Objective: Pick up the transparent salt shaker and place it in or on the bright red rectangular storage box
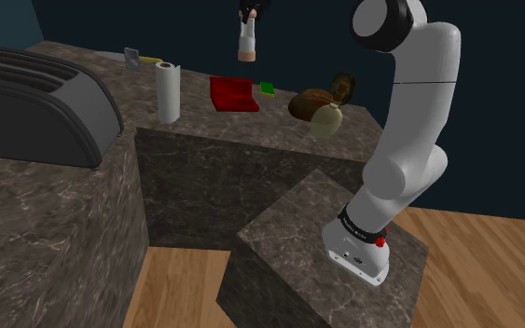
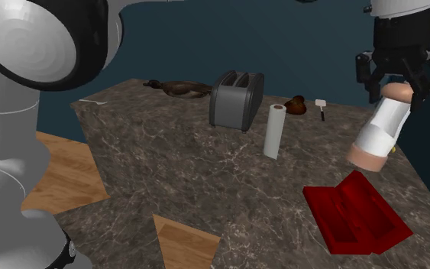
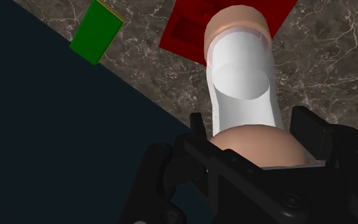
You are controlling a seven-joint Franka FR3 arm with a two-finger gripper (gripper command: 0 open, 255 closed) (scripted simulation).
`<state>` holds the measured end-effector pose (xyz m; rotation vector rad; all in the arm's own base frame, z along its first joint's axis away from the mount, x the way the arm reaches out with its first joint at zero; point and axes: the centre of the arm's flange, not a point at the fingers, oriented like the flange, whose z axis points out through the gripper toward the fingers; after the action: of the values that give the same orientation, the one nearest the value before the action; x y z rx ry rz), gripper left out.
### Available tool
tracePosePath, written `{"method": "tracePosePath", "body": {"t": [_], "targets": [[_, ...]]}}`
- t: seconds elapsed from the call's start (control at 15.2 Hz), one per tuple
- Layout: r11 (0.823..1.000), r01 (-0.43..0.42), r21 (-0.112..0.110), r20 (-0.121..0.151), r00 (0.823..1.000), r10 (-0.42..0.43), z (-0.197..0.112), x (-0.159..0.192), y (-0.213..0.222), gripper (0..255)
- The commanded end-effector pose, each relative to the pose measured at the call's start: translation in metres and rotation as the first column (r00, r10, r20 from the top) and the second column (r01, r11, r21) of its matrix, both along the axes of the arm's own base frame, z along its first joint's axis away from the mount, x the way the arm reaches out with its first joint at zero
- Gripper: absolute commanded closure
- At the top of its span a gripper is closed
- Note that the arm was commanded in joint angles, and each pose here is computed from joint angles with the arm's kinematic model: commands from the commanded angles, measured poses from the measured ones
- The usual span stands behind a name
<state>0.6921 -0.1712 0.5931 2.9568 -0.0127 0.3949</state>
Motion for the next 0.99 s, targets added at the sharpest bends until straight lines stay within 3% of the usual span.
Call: {"method": "tracePosePath", "body": {"t": [0.0, 0.92], "targets": [[1.0, -0.001, 0.0, 0.001, 1.0, 0.001, -0.008, 0.001, -0.004, 255], [1.0, -0.001, 0.0, 0.001, 1.0, 0.001, -0.082, 0.001, -0.004, 255]]}}
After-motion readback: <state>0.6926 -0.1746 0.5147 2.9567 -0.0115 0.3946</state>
